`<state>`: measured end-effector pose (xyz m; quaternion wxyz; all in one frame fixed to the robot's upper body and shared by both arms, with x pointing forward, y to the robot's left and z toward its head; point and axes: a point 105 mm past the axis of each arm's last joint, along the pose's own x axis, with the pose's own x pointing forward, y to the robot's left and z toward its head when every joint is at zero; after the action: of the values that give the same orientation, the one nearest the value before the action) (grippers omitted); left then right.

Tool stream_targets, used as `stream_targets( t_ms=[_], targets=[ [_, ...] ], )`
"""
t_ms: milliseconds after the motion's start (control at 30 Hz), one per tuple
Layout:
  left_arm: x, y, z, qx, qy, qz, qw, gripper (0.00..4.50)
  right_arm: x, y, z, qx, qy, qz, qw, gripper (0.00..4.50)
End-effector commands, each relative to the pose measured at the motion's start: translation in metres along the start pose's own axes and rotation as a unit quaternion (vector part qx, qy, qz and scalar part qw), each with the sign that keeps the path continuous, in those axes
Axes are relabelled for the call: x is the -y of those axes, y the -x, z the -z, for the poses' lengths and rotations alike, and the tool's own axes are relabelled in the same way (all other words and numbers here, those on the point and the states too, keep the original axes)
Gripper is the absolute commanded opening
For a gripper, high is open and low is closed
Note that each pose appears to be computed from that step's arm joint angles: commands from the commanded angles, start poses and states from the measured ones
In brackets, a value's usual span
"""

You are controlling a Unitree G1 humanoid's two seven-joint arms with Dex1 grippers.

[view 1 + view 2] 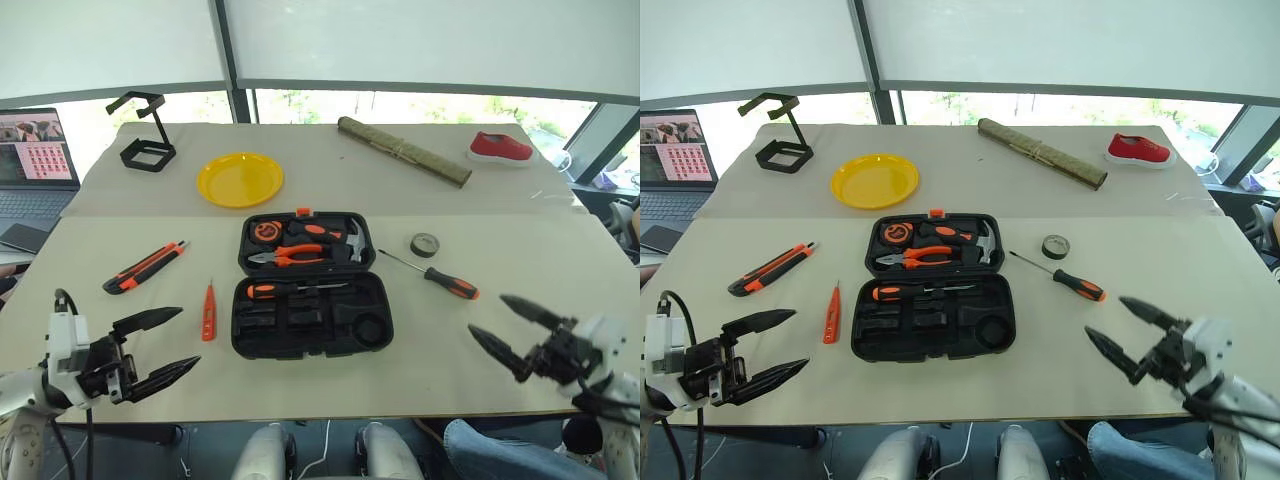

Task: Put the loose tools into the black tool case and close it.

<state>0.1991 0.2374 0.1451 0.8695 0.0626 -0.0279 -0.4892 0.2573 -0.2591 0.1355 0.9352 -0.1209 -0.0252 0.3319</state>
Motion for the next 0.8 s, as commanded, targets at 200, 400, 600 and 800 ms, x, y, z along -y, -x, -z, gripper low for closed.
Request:
stream_targets(
  t_ms=[200,400,600,800],
  targets=[
    [0.011,-0.036,-0.010,0.041,0.003,0.043,0.998,4.46,0.041,-0.045,0.007,-0.212,0.006,-0.042,0.976,4.50],
    [0.014,-0.049,-0.008,0.042,0.000,0.063,0.997,4.46,0.060,-0.053,0.037,-0.312,0.007,-0.045,0.949,4.50],
    [0.013,-0.051,-0.007,0.042,-0.001,0.063,0.997,4.46,0.077,-0.065,0.050,-0.341,0.010,-0.030,0.939,4.50],
    [0.013,-0.049,-0.005,0.038,0.001,0.059,0.998,4.50,0.064,-0.081,0.053,-0.329,0.007,-0.077,0.941,3.84]
  ],
)
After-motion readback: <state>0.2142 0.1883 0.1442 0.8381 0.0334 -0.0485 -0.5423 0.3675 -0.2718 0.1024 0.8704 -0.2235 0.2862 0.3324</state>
